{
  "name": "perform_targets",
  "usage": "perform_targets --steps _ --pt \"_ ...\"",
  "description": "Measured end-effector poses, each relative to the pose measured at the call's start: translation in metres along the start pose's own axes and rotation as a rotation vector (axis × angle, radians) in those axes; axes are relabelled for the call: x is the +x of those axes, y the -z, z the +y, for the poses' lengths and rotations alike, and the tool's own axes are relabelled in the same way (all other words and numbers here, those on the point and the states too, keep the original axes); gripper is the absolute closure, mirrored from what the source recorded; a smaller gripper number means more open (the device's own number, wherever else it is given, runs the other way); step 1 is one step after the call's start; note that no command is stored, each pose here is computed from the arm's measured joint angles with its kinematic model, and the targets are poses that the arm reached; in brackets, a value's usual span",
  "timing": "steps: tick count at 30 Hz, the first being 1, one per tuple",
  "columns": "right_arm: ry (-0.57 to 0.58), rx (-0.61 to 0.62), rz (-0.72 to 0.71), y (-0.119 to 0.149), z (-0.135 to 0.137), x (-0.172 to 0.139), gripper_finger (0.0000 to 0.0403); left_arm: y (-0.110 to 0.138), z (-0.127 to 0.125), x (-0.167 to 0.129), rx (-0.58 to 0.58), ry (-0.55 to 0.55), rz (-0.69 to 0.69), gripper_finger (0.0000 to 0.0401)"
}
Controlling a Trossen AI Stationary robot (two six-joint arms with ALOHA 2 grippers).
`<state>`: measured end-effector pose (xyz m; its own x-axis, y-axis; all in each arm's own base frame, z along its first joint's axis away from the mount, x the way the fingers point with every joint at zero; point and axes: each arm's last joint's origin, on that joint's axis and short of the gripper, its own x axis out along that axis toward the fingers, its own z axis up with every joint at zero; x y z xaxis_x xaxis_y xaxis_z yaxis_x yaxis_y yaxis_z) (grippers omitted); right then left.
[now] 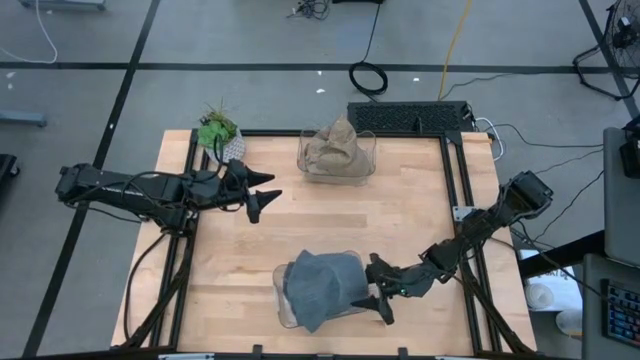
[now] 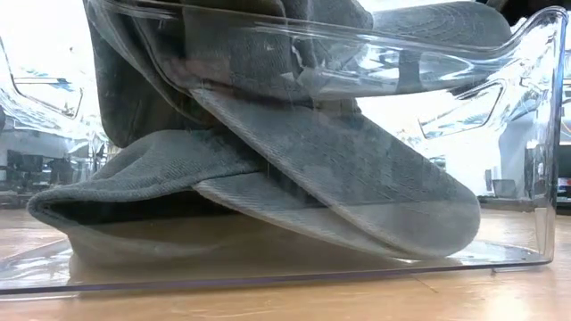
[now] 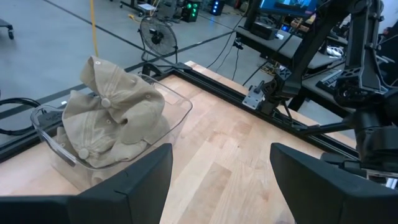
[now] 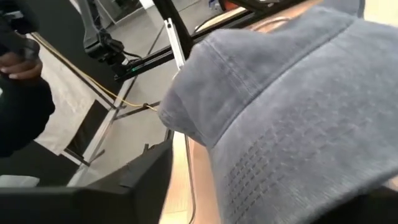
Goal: Pick & Place hat
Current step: Put the blue cap into the bottom transparent bin
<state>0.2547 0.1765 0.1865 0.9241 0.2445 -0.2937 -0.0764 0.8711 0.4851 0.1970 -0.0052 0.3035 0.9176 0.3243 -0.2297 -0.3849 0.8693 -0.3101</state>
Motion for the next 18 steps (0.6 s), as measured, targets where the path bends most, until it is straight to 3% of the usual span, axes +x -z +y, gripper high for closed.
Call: perform_targets --steps 5,18 --pt "-0.015 -0.032 0.018 -0.005 0.001 -0.005 0.0115 0.0 0.0 0.0 0.0 0.0 0.0 0.0121" --pt "0.033 -0.059 0.088 -0.025 -0.004 -0.031 0.0126 0.0 0.0 0.0 -0.004 0.0 0.0 0.0121"
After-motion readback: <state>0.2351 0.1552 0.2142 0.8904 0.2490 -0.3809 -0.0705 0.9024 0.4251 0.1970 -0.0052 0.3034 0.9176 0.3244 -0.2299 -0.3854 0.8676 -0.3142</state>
